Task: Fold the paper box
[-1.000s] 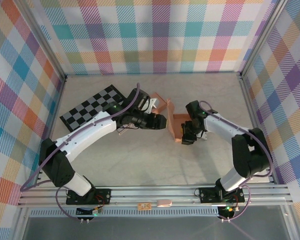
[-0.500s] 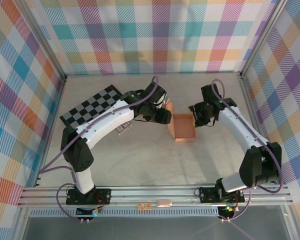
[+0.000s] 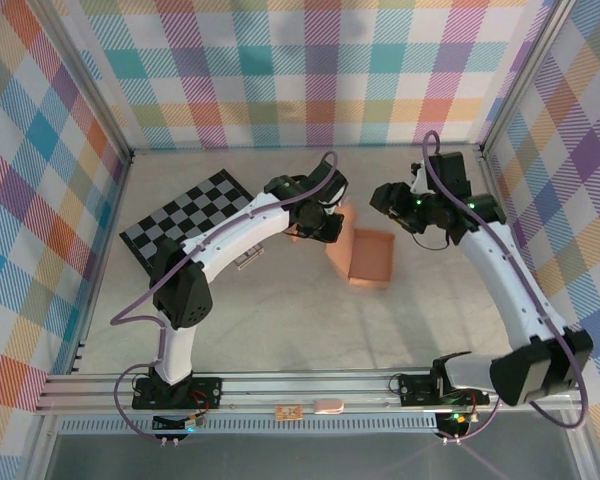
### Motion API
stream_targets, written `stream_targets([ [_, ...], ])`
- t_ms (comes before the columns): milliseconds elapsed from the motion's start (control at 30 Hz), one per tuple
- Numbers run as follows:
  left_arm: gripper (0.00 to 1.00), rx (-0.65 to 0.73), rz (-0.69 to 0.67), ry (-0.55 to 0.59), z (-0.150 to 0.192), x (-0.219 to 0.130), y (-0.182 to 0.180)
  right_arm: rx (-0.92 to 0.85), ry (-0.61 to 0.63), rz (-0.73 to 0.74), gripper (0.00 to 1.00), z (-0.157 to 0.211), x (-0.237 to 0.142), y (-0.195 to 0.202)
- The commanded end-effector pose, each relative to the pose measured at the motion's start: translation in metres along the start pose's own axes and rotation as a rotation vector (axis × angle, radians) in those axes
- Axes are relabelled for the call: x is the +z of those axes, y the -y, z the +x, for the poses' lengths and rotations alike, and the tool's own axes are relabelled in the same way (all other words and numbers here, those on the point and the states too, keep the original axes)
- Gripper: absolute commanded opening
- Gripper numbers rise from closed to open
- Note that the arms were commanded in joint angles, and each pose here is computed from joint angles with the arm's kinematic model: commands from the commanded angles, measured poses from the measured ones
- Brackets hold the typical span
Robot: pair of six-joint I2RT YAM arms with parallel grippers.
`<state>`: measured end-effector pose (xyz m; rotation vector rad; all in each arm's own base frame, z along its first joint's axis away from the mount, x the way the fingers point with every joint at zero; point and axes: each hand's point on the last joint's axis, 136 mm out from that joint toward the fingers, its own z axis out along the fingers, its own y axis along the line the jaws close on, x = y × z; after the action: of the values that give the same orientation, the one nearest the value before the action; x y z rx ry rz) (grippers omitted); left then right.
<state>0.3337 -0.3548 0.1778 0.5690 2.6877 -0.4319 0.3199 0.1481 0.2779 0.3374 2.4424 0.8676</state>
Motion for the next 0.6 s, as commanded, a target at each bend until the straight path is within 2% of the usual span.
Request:
stream_targets([
  [0,0.02,0.067,-0.054,0.01,-0.005,-0.011,-0.005,-0.1,-0.025,-0.009,0.58,0.013,-0.02,-0.002],
  [167,0.0,0.185,-0.103,0.009,-0.012,-0.026,-0.009,-0.118,-0.031,0.026,0.58,0.023,-0.028,0.009],
  [300,0.0,0.391,-0.076,-0.009,-0.01,-0.04,-0.006,-0.145,-0.043,0.034,0.58,0.027,-0.03,0.01],
  [567,0.0,0.693,0.002,-0.075,0.02,-0.048,-0.021,-0.17,-0.091,0.055,0.57,0.036,-0.027,0.018],
])
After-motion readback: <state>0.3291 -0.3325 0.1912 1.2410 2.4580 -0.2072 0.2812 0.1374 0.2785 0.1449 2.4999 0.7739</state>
